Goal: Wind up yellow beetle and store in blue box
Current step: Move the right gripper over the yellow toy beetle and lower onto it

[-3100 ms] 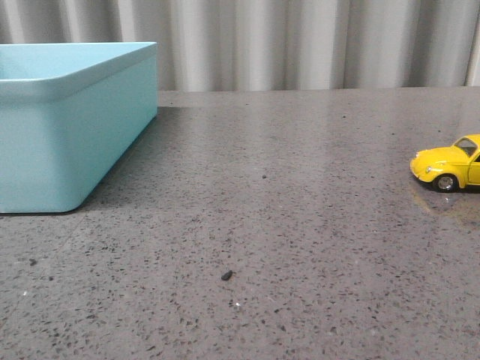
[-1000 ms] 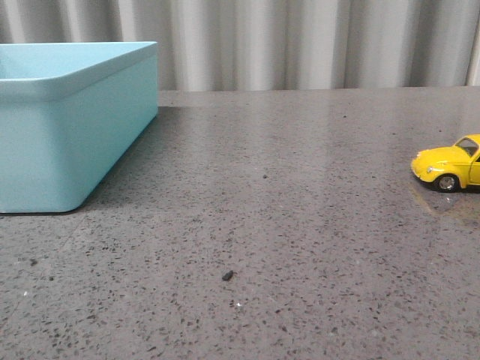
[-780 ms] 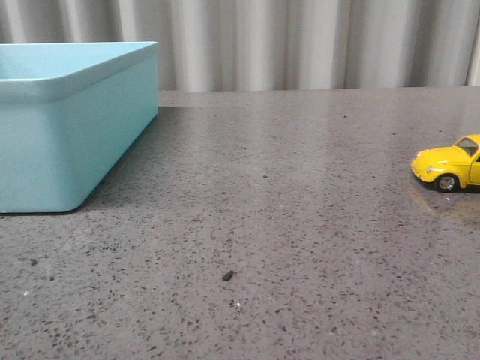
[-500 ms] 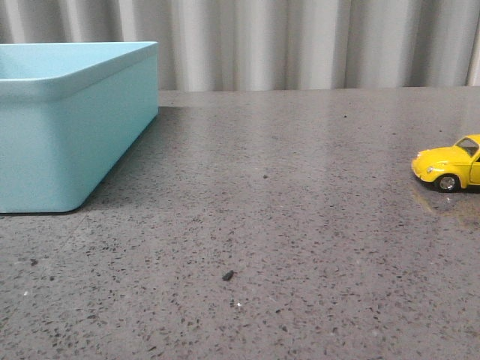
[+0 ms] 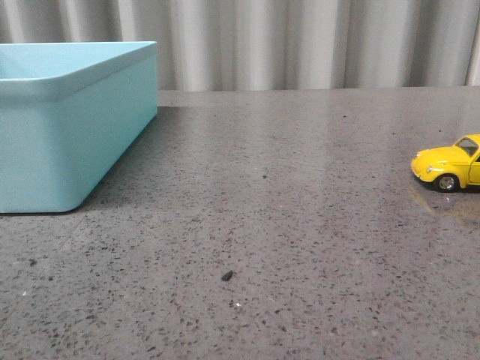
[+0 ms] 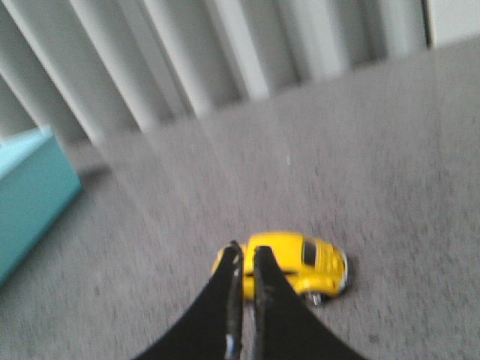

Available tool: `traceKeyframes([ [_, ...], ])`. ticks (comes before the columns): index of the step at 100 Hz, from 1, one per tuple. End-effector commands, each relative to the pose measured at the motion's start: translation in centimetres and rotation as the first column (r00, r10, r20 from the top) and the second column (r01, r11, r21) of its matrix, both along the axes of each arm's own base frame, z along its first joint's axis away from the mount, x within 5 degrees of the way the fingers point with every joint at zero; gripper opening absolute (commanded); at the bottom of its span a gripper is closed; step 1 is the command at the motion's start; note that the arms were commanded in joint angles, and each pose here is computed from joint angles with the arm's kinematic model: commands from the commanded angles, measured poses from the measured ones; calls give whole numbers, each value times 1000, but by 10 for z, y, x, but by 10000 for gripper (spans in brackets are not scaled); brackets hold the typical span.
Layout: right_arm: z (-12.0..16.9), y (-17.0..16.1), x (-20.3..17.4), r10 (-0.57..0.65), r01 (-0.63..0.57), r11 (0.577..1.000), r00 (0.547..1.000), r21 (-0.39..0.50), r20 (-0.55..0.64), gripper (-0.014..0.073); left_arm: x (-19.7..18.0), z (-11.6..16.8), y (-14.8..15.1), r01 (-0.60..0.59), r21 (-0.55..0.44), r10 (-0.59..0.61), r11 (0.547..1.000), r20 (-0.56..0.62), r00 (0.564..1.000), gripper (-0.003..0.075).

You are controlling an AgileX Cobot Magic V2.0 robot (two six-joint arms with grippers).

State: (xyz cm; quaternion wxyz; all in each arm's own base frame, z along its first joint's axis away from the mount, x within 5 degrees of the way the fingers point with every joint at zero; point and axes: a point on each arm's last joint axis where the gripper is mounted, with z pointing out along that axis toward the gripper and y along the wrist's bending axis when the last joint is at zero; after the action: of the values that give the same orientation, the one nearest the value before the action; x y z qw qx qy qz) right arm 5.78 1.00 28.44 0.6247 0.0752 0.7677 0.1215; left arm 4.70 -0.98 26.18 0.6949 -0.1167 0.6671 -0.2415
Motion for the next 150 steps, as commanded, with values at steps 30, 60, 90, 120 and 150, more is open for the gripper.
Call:
traceKeyframes([
  [30, 62, 13, 64, 174, -225, 970, 901, -88, -397, -50, 27, 46, -11, 126, 209, -81, 970, -210, 974, 182],
  [60, 86, 37, 131, 274, -429, 902, 653, -46, -706, -50, 28, 52, -18, 211, 216, -164, 953, -218, 962, -20],
  [90, 68, 41, 183, 196, -431, 899, 553, -76, -810, -50, 28, 45, -19, 231, 228, -172, 946, -249, 953, -21],
  [120, 50, 36, 203, 105, -395, 908, 540, -141, -835, -50, 26, 40, -20, 259, 232, -182, 938, -310, 933, -21],
  [150, 36, 28, 221, 67, -356, 921, 547, -159, -834, -50, 26, 38, -20, 265, 232, -183, 936, -322, 929, -21],
])
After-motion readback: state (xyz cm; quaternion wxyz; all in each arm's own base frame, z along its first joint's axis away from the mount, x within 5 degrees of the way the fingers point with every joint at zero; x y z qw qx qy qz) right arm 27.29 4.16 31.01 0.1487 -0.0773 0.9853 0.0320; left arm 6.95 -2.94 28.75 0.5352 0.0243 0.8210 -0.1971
